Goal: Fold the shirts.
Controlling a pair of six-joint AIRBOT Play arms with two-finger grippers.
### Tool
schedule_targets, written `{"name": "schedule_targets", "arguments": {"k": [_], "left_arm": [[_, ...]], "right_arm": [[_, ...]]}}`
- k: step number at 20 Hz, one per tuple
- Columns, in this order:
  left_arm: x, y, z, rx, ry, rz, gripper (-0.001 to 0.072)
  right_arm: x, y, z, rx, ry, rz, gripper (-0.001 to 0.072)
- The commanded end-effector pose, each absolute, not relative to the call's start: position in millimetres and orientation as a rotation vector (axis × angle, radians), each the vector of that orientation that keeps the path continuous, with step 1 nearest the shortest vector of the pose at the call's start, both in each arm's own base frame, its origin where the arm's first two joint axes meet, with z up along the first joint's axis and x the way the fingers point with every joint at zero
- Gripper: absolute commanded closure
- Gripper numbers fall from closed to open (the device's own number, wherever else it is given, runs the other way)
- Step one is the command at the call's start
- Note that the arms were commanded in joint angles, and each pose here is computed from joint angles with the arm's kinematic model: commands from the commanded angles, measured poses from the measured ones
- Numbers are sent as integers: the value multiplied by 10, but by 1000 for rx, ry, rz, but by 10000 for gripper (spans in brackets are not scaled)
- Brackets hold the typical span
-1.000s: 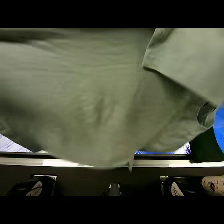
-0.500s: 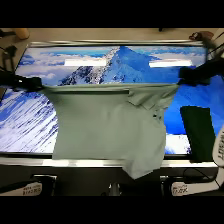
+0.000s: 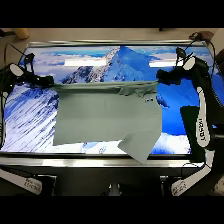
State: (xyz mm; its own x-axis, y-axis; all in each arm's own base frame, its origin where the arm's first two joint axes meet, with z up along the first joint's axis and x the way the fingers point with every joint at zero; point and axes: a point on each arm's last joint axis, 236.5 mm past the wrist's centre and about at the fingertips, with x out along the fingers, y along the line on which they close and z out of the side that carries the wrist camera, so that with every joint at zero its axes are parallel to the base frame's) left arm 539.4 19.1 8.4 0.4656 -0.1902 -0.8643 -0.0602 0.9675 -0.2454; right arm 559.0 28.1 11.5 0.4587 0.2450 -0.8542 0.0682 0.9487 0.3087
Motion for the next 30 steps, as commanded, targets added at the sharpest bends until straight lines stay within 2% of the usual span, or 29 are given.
{"name": "schedule_targets", "arguments": {"k": [1, 4, 7, 8, 9, 10, 11, 13, 15, 18, 20, 22, 26, 27, 30], "left_arm": [[5049, 248, -19, -263, 1261, -121, 688], [4375, 109, -402, -322, 1543, -151, 689], [3933, -15, -797, -373, 1702, -138, 688], [3852, -32, -864, -387, 1728, -131, 647], [3830, -45, -869, -393, 1736, -135, 436], [3823, -51, -812, -396, 1736, -143, 200], [3838, -20, -718, -395, 1719, -141, 167], [3850, 128, -459, -397, 1656, -117, 167], [3693, 257, -276, -416, 1625, -90, 168], [2954, 218, -538, -469, 1693, -72, 168], [2400, 74, -867, -511, 1731, -60, 169], [2112, -21, -1078, -525, 1729, -46, 168], [2246, -223, -1150, -625, 1636, -77, 177], [2305, -243, -1143, -646, 1613, -74, 224], [2382, -251, -1135, -681, 1584, -53, 568]], "right_arm": [[4940, 263, 1, 253, 1363, 111, 687], [4313, 337, -317, 296, 1632, 101, 688], [4142, 606, -675, 439, 1682, 139, 688], [4178, 580, -733, 456, 1665, 102, 686], [4264, 565, -721, 486, 1631, 69, 625], [4341, 536, -625, 503, 1596, 54, 365], [4375, 525, -463, 491, 1574, 72, 279], [4316, 306, -100, 439, 1557, 85, 277], [4008, 5, 66, 440, 1626, 47, 279], [3431, -210, -108, 418, 1749, -1, 280], [3233, -102, -254, 413, 1745, 36, 281], [3141, -12, -334, 431, 1738, 55, 281], [3112, -3, -358, 424, 1744, 68, 281], [3106, -20, -365, 417, 1746, 64, 281], [2956, 67, -448, 430, 1740, 88, 267]]}}
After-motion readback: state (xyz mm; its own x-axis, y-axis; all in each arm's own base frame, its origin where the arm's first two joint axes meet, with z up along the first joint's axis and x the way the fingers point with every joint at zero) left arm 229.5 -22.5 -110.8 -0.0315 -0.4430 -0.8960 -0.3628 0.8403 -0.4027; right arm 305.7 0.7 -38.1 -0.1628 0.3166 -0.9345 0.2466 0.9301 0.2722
